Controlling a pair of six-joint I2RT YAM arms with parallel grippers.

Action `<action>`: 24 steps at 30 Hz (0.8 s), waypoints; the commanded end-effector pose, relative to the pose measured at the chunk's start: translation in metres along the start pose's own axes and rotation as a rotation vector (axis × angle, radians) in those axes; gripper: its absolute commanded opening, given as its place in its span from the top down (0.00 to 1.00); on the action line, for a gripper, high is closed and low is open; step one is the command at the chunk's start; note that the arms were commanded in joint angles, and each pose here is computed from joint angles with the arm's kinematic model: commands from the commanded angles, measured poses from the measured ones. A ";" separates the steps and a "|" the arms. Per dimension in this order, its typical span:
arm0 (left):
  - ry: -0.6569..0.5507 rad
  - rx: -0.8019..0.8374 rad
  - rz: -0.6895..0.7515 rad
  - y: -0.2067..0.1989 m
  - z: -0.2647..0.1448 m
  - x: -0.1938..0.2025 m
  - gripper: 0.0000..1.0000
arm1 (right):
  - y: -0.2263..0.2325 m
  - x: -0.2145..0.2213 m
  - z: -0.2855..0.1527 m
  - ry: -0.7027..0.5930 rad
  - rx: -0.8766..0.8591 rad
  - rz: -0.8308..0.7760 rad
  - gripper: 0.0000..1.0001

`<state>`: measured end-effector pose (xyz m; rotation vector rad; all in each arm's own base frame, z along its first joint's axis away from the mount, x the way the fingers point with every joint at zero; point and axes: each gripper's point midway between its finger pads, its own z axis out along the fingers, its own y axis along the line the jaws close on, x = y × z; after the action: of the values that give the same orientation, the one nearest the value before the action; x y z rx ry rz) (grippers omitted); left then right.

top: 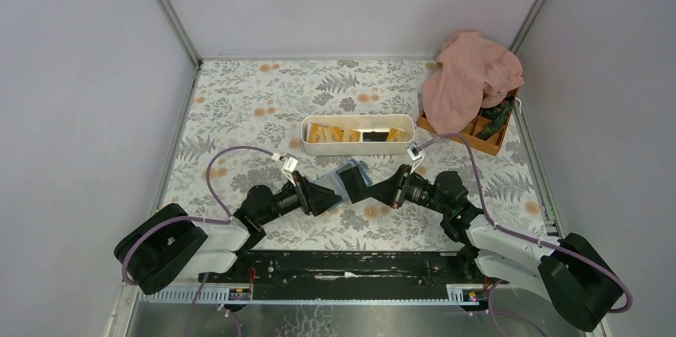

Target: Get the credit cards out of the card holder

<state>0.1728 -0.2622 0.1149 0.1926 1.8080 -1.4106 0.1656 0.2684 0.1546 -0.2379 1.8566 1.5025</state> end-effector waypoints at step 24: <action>-0.043 0.193 0.087 -0.050 0.007 -0.013 0.80 | 0.028 0.006 0.022 0.026 -0.073 -0.041 1.00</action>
<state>0.1551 -0.2784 0.1373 0.3056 1.7223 -1.4964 0.1501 0.2912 0.1471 -0.2981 1.9085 1.5301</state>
